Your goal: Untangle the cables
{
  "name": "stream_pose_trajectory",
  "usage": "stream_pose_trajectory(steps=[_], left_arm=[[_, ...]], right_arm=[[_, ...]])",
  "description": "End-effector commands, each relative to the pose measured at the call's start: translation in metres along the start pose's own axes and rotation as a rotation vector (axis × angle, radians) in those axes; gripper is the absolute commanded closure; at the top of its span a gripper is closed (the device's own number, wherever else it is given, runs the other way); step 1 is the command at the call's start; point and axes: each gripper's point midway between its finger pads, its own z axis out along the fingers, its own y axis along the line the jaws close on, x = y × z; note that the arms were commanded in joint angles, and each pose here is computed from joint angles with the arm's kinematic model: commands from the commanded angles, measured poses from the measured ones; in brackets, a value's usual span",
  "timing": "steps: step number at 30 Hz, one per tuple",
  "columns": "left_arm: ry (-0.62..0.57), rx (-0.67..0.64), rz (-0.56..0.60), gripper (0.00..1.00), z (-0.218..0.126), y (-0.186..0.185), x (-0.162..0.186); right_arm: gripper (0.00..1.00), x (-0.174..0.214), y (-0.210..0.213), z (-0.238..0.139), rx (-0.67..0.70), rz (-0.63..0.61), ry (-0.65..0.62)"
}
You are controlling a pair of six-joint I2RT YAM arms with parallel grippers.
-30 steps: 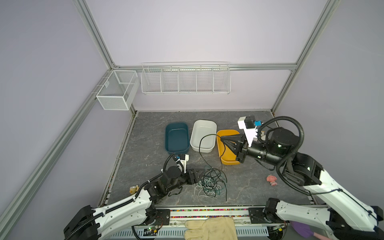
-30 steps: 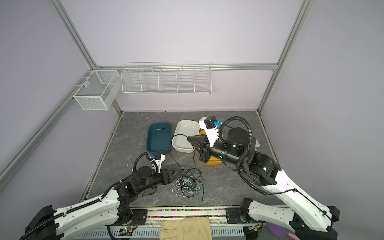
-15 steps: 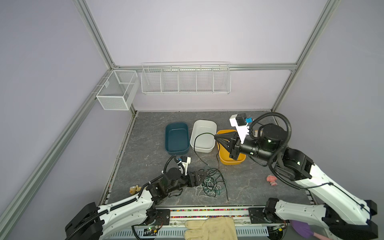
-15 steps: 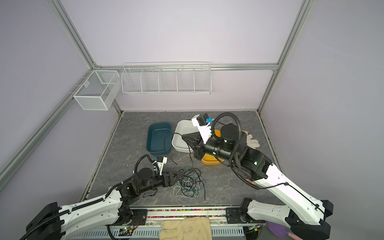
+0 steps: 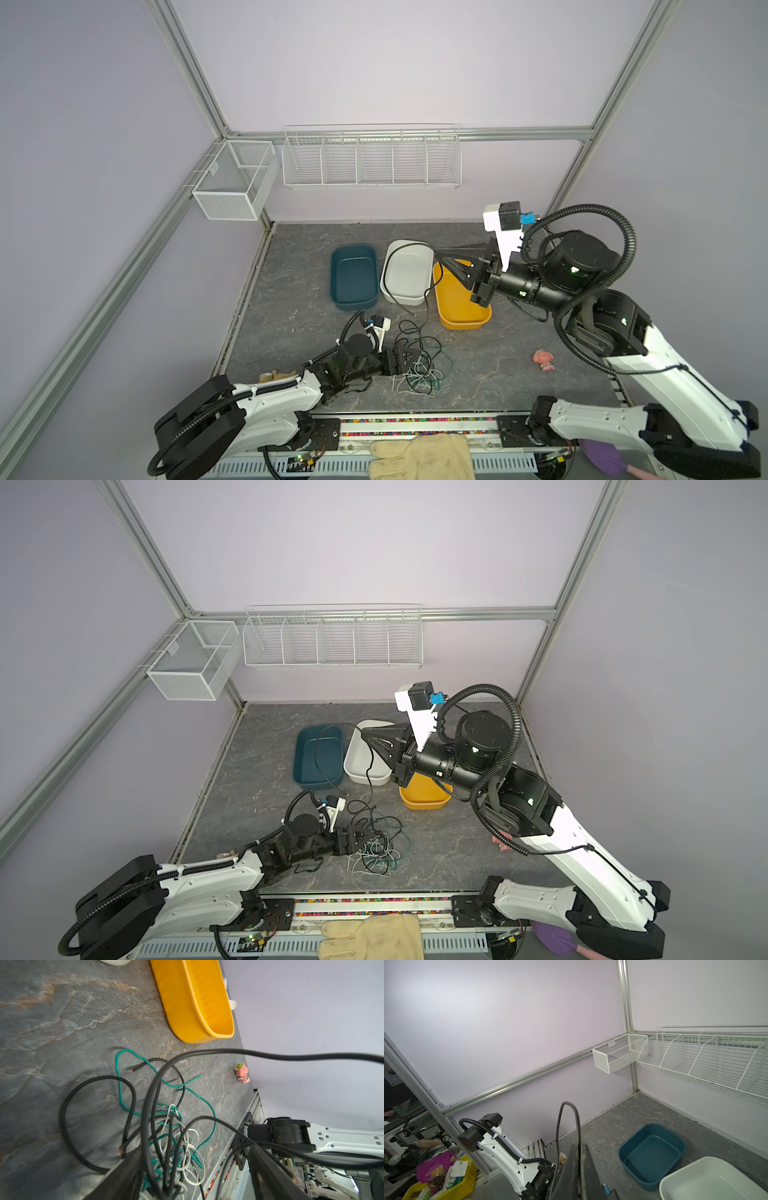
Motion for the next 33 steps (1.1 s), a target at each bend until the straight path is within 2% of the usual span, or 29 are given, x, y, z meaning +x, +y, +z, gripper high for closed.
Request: stream_pose_trajectory(steps=[1, 3, 6, 8, 14, 24, 28, 30, 33], left_arm=[[-0.006, 0.009, 0.004, 0.27, 0.002, 0.003, 0.001], [-0.001, -0.002, 0.004, 0.34, 0.004, 0.007, 0.002], [0.006, -0.027, 0.002, 0.49, 0.006, 0.013, 0.005], [0.011, -0.045, -0.003, 0.54, 0.006, 0.018, 0.006], [0.033, -0.111, -0.019, 0.55, 0.009, 0.035, 0.013], [0.016, -0.215, -0.034, 0.56, 0.004, 0.051, 0.011], [0.016, -0.227, -0.031, 0.56, 0.002, 0.054, 0.011], [0.014, -0.227, -0.032, 0.56, 0.002, 0.054, 0.011], [0.010, -0.216, -0.029, 0.56, 0.000, 0.051, 0.010]], right_arm=[[0.94, -0.020, 0.013, -0.007, -0.049, 0.012, -0.049], [0.94, -0.024, 0.016, -0.009, -0.061, 0.015, -0.056], [0.94, -0.030, 0.019, -0.012, -0.069, 0.020, -0.068], [0.94, -0.034, 0.021, -0.015, -0.072, 0.019, -0.073], [0.94, -0.048, 0.026, -0.026, -0.064, -0.005, -0.100], [0.94, -0.050, 0.013, -0.029, 0.012, -0.045, -0.069], [0.94, -0.041, -0.006, -0.019, 0.100, -0.068, -0.031], [0.94, -0.028, -0.024, -0.010, 0.168, -0.071, 0.002], [0.94, 0.001, -0.040, 0.008, 0.191, -0.051, 0.070]])
